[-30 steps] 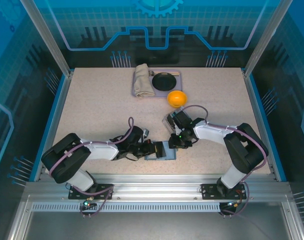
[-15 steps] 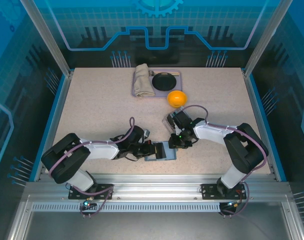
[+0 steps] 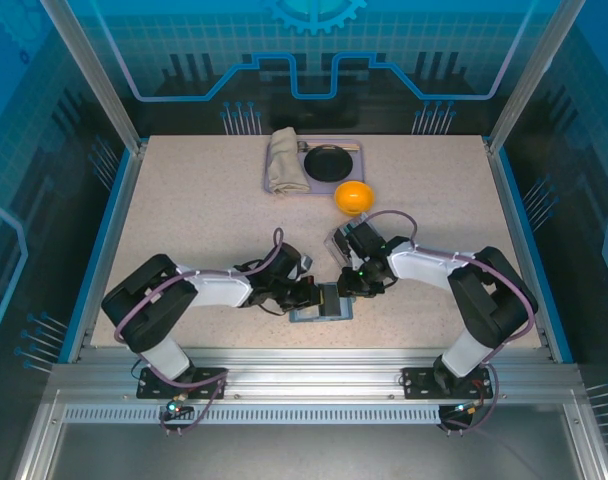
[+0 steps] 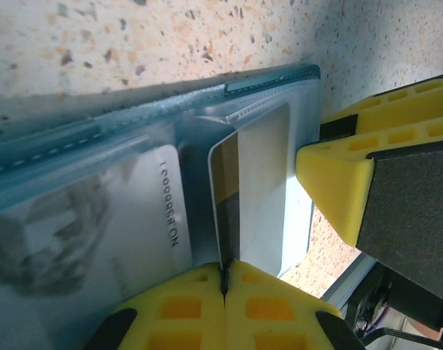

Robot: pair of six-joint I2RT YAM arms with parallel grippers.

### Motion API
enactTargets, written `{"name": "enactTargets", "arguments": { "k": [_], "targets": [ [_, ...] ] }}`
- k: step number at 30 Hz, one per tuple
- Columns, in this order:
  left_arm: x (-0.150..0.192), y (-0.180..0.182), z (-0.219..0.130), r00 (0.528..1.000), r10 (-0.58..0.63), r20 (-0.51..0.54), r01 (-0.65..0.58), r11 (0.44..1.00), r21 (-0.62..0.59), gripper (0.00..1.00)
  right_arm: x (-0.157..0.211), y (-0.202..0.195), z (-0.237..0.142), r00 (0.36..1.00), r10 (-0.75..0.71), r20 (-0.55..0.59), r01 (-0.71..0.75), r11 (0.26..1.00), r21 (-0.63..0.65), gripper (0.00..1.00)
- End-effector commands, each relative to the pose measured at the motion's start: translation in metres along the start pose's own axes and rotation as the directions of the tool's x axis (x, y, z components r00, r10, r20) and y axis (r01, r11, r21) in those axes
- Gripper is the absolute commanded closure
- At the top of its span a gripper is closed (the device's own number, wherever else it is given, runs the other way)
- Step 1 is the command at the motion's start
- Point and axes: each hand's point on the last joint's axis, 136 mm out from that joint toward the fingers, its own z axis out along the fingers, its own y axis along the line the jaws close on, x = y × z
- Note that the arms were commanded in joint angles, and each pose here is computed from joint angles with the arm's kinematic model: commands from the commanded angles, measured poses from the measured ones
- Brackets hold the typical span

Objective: Put the credit cards into the card holder
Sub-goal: Insert the credit card into the card slot.

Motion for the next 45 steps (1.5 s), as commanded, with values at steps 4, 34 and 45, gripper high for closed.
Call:
{"name": "enactTargets", "arguments": {
  "k": [4, 34, 45],
  "targets": [
    [0.009, -0.005, 0.010, 0.998, 0.018, -0.053, -0.019, 1.000, -0.019, 0.94, 0.021, 0.005, 0.023, 0.994, 0.061, -0.090, -0.069, 0.993, -0.094, 0.71],
    [0.003, -0.013, 0.004, 0.996, -0.094, 0.000, 0.094, 0.995, -0.031, 0.78, 0.003, 0.011, -0.011, 0.980, 0.197, -0.019, -0.195, 0.952, -0.236, 0.68],
    [-0.013, -0.034, -0.031, 0.994, -0.026, 0.104, 0.031, 0.999, -0.044, 0.68, -0.047, 0.008, -0.082, 0.986, 0.030, 0.162, -0.005, 0.988, -0.154, 0.53]
  ]
}}
